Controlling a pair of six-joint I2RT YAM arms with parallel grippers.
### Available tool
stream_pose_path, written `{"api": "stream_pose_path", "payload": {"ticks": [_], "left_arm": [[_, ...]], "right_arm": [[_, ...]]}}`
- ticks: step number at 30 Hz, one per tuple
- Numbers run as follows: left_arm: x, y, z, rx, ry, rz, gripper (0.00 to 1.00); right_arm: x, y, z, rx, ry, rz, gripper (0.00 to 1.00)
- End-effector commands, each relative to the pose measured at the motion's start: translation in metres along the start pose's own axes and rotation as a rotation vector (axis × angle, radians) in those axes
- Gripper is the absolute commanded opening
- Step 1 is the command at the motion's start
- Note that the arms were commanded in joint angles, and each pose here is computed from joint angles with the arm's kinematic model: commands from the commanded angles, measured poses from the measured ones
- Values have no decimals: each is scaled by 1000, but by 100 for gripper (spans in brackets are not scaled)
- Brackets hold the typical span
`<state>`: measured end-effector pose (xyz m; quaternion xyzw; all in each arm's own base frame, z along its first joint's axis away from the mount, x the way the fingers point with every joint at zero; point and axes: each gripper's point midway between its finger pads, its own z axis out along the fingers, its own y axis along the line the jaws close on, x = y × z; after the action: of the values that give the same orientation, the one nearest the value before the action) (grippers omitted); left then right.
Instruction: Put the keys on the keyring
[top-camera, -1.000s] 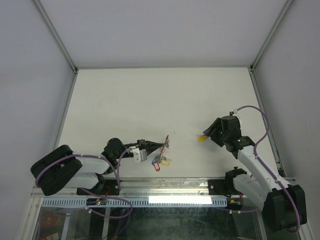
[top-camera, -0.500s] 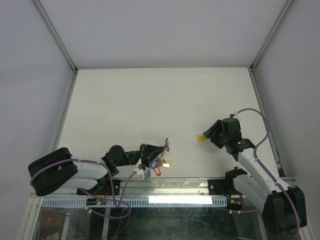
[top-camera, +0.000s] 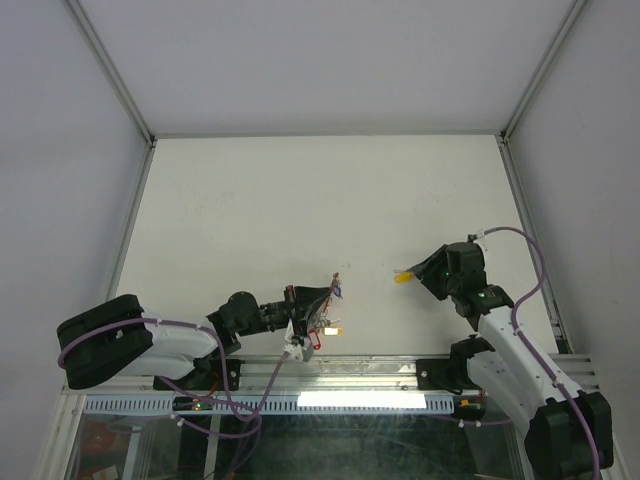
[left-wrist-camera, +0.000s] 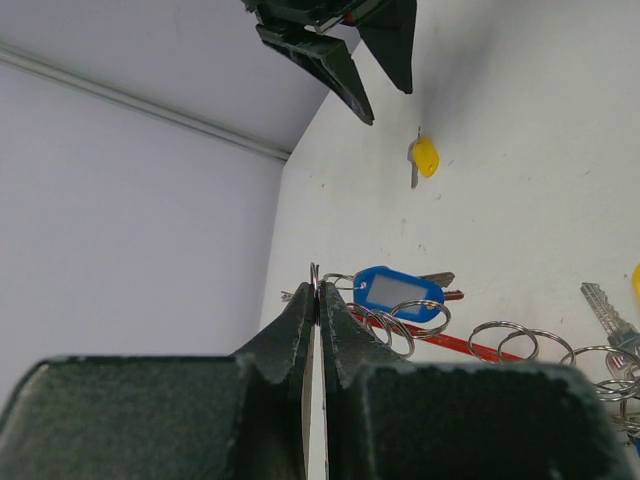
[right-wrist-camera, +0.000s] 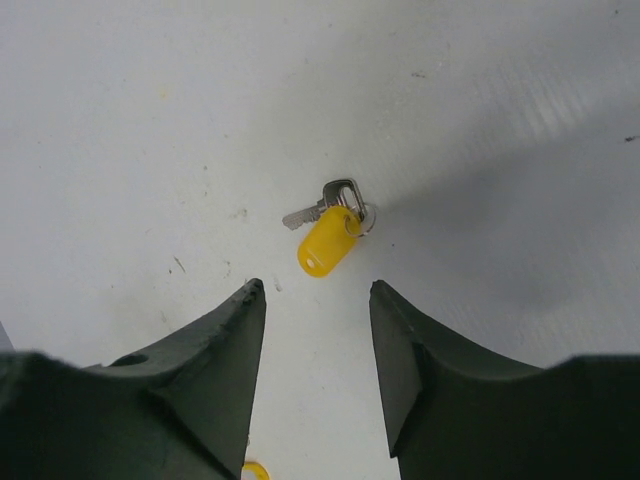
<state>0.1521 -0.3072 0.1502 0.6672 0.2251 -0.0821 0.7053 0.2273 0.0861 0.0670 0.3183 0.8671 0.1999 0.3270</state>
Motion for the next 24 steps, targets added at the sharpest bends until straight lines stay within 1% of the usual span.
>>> {"api": "stream_pose_path", "payload": {"ticks": [1, 4, 10, 24], "left_arm": [[7, -10, 2, 38, 40, -6, 0], [7, -9, 2, 38, 40, -13, 0], [8, -9, 3, 37, 46, -24, 0], [10, -12, 5, 49, 57, -43, 0]], "right_arm": [[-5, -4, 2, 16, -36, 86, 47], [-1, -12, 6, 47, -30, 103, 46], [-3, -15, 19, 29, -45, 164, 44], [4, -19, 43, -20, 7, 337, 38]]}}
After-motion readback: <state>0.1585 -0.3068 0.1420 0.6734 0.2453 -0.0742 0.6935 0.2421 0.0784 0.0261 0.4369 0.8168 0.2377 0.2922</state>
